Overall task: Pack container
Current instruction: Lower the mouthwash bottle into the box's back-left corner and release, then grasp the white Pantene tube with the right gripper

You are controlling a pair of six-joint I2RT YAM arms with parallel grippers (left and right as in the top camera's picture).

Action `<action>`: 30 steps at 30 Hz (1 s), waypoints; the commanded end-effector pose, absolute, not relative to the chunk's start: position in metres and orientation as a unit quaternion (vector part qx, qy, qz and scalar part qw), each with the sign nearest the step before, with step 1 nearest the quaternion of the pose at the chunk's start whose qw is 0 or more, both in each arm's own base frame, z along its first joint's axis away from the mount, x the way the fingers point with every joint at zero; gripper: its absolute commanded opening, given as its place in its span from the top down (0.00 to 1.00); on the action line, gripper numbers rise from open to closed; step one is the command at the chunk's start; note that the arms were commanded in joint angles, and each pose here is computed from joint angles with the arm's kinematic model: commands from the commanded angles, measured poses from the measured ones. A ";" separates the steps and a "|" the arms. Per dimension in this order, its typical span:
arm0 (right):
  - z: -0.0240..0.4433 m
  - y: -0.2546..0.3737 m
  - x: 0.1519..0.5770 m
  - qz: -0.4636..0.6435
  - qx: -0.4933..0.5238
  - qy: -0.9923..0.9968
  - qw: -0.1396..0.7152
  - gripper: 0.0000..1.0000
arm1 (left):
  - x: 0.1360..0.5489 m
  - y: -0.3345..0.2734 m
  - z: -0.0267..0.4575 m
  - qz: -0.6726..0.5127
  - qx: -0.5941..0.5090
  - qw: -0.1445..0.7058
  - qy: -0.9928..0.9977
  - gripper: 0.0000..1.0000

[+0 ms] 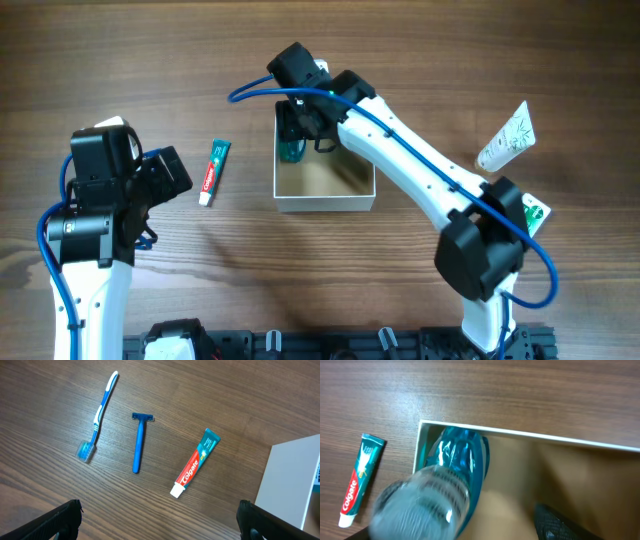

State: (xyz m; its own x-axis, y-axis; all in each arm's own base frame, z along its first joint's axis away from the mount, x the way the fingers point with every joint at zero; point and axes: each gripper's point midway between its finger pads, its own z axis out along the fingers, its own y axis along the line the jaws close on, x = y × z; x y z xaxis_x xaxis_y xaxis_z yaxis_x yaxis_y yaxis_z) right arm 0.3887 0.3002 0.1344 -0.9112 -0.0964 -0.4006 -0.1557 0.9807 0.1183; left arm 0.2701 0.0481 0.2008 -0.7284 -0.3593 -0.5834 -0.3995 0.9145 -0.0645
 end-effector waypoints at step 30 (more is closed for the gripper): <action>0.157 -0.067 0.353 -0.024 0.091 0.970 0.222 0.01 | 0.273 0.052 0.210 0.040 -0.203 0.319 0.925 0.00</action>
